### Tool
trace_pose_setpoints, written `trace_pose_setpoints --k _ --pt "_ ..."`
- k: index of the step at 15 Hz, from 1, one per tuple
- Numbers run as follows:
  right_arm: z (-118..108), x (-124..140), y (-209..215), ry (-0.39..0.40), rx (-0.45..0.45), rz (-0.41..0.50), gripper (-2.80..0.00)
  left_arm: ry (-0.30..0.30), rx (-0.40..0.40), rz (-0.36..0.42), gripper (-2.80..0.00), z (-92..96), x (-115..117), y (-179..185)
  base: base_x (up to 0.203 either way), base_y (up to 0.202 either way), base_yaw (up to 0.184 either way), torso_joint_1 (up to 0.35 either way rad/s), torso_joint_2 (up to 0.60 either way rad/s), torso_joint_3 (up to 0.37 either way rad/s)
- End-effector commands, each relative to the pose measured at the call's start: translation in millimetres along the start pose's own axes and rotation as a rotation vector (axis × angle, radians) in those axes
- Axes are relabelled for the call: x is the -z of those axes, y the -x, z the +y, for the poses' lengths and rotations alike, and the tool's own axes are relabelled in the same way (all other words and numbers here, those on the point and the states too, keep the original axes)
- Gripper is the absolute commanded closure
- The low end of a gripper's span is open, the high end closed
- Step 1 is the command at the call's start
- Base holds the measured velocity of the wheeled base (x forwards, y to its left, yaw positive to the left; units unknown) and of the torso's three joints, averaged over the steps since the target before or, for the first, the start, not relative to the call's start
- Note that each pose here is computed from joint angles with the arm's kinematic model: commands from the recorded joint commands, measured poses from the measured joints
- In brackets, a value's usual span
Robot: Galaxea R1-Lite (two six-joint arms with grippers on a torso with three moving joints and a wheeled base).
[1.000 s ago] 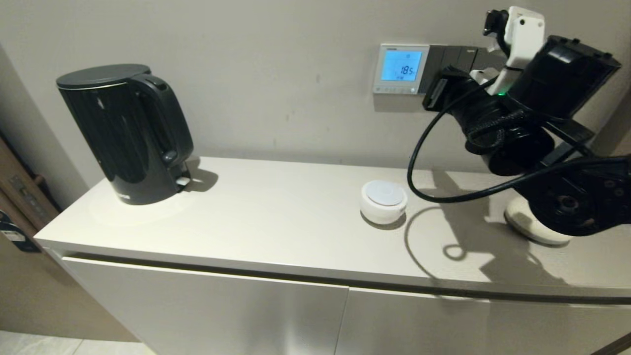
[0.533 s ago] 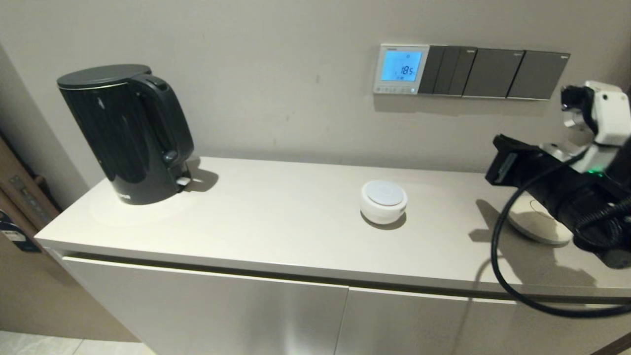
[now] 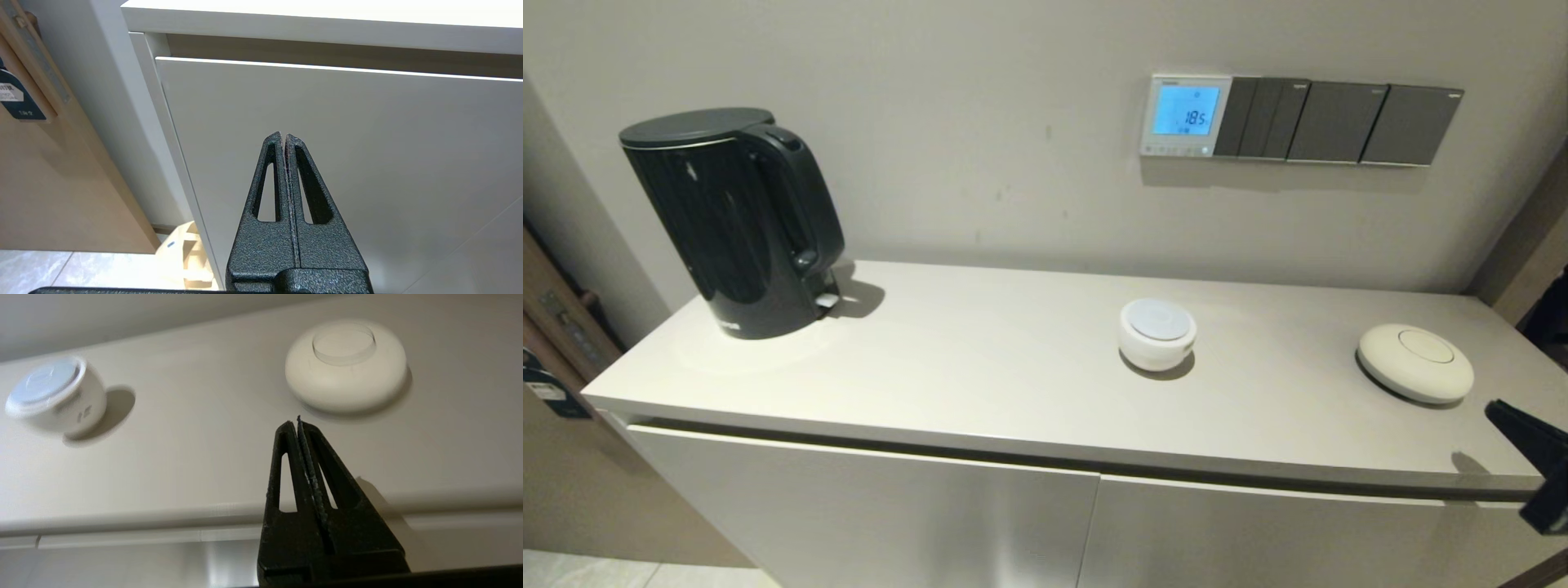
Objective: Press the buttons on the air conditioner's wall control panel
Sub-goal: Turn off the central air conditioner
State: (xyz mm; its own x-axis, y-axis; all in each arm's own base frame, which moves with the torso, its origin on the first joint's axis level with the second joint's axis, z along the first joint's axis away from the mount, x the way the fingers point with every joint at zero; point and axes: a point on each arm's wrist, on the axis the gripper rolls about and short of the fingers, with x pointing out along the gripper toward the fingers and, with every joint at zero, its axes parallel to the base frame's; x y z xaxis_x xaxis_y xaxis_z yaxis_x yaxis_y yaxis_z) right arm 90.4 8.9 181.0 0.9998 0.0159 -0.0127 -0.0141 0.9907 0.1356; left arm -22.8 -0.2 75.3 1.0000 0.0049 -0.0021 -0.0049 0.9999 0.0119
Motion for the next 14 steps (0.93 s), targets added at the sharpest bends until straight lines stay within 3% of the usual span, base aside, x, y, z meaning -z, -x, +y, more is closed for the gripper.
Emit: trace_pose_setpoints --k 1,4,8,14 --pt "-6.8 11.2 45.0 -0.006 -0.017 -0.077 0.00 0.000 0.000 -0.001 0.00 0.0 0.0 0.0 0.000 0.000 0.000 0.000 0.00 0.000" --pt "-13.3 46.2 70.6 0.013 -0.043 -0.021 0.00 0.000 -0.001 -0.001 0.00 0.0 0.0 0.0 0.000 0.000 0.000 0.000 0.00 0.000" --pt "-17.7 73.2 89.2 0.025 -0.048 0.063 0.00 0.000 0.000 0.000 0.00 0.0 0.0 0.0 0.000 0.000 0.000 0.000 0.00 0.000" --pt "-20.2 95.6 105.2 0.103 -0.021 0.023 0.00 0.000 0.000 -0.001 0.00 0.0 0.0 0.0 0.000 0.000 0.000 0.000 0.00 0.000"
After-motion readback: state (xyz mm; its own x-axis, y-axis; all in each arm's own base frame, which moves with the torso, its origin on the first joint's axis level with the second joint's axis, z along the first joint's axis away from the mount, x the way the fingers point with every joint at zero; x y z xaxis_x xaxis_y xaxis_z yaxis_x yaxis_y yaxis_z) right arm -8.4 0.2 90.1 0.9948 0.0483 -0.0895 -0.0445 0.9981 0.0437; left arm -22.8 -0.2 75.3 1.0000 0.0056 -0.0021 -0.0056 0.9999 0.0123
